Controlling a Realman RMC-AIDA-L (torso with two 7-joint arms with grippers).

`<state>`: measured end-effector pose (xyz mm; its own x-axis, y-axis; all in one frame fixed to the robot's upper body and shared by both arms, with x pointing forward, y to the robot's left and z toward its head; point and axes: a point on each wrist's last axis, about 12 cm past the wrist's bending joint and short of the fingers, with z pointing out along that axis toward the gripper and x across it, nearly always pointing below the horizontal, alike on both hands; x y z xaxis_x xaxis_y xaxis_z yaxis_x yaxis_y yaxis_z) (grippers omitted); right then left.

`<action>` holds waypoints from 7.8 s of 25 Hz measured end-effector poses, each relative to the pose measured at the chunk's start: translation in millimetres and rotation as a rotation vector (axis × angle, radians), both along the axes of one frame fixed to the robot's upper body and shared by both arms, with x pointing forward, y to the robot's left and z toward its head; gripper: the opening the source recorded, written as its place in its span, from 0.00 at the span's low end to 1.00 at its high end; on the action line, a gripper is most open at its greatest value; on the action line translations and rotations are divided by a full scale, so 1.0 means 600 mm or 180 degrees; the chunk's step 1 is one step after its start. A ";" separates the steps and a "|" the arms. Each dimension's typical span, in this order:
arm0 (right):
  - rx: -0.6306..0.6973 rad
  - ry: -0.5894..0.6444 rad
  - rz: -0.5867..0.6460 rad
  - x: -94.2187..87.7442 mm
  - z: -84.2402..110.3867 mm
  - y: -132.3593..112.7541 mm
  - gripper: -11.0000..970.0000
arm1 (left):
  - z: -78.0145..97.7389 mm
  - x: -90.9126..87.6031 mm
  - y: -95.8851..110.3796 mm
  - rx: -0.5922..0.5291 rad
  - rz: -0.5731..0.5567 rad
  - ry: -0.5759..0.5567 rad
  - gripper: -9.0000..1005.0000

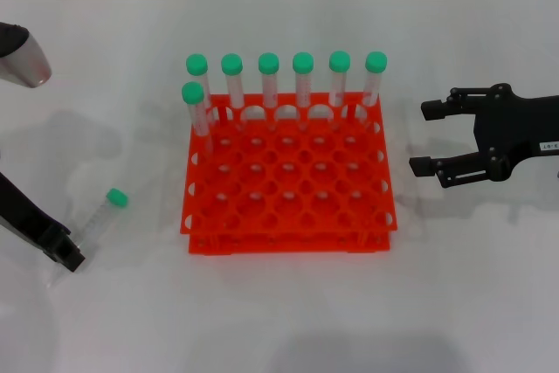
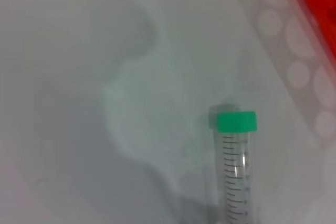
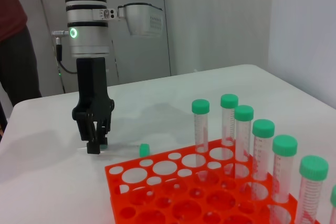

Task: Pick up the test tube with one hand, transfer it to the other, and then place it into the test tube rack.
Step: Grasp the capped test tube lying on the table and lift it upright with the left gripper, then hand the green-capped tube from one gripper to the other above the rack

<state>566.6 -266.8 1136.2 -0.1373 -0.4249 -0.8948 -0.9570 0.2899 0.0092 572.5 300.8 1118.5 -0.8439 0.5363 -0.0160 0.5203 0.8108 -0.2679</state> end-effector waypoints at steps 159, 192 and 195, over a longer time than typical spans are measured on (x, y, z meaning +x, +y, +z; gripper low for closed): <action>0.1737 -0.0011 -0.0447 0.012 0.034 0.008 0.87 | 0.034 0.037 -0.145 -0.3048 -0.1305 -0.2807 0.20; 0.1874 -0.0004 0.0026 0.027 0.044 0.100 0.86 | 0.033 0.033 -0.155 -0.3103 -0.1379 -0.2826 0.20; 0.1858 -0.0017 0.0010 0.029 0.043 0.104 0.86 | 0.034 0.032 -0.157 -0.3122 -0.1400 -0.2824 0.20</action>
